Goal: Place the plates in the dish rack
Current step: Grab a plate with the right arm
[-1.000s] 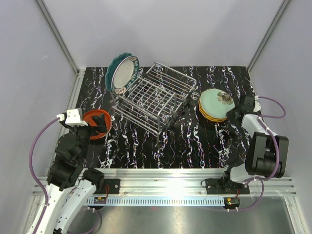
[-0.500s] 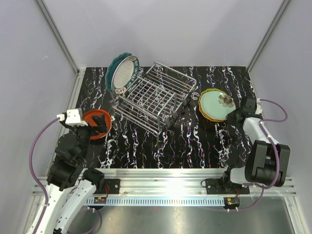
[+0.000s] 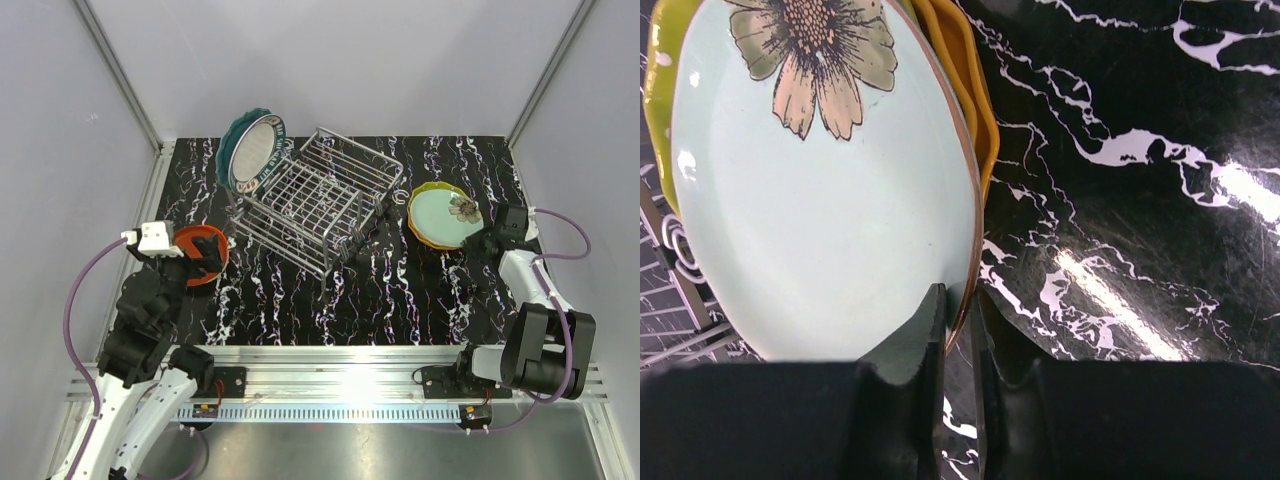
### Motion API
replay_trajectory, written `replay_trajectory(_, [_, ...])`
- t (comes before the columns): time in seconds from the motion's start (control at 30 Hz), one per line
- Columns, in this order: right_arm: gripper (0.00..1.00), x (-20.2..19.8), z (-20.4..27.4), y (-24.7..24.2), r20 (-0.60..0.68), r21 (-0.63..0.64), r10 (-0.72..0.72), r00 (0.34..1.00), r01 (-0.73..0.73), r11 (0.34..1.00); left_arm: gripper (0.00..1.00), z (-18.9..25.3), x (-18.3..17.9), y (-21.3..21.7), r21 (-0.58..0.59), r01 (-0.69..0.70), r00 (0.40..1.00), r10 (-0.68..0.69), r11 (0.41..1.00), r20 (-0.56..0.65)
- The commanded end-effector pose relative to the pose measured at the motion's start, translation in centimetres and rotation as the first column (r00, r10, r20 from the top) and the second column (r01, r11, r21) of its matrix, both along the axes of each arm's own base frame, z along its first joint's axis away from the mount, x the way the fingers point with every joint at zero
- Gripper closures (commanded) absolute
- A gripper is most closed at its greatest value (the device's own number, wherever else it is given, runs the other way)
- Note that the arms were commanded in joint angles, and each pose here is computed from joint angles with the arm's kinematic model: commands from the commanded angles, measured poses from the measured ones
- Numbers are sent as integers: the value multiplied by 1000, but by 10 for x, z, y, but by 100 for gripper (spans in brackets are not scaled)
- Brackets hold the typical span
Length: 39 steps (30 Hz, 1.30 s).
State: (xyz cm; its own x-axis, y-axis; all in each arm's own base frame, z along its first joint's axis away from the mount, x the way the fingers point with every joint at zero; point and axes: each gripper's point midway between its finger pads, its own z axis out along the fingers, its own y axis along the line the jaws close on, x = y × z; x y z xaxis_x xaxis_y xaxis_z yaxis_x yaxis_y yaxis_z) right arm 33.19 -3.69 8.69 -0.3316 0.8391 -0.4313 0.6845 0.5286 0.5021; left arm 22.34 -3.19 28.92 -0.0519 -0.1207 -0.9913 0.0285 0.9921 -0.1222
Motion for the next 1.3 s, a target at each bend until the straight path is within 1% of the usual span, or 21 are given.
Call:
replay_trajectory(0.0, [95, -3, -4, 9, -1, 24, 33, 999, -33, 999, 1, 8, 2, -4, -23, 17, 1000, -16, 1000, 23])
replay_trajectory(0.17, [89, -4, -10, 7, -14, 19, 26, 1000, -26, 999, 1, 7, 3, -5, -21, 20, 1000, -19, 1000, 18])
replay_trajectory(0.43, [73, 0, -13, 5, -12, 20, 17, 1000, -17, 1000, 1, 5, 5, -7, -12, 24, 1000, -24, 1000, 9])
replay_trajectory(0.73, [67, 6, -15, 4, -12, 21, 18, 1000, -18, 1000, 1, 3, 6, -8, -8, 28, 1000, -28, 1000, 3])
replay_trajectory(0.83, [62, 8, -14, 4, -6, 19, 16, 1000, -16, 1000, 1, 3, 6, -8, -8, 29, 1000, -29, 1000, 3])
replay_trajectory(0.87, [58, 9, -14, 3, -6, 18, 13, 1000, -13, 1000, 1, 3, 7, -8, -7, 29, 1000, -29, 1000, 1])
replay_trajectory(1.0, [51, 11, -16, 3, -1, 30, 2, 1000, -2, 1000, 1, 3, 7, -8, -7, 29, 1000, -29, 1000, 1])
replay_trajectory(1.27, [44, 18, -17, 8, 39, 79, -16, 999, 13, 997, 1, 2, 7, -9, -5, 35, 999, -35, 999, -2])
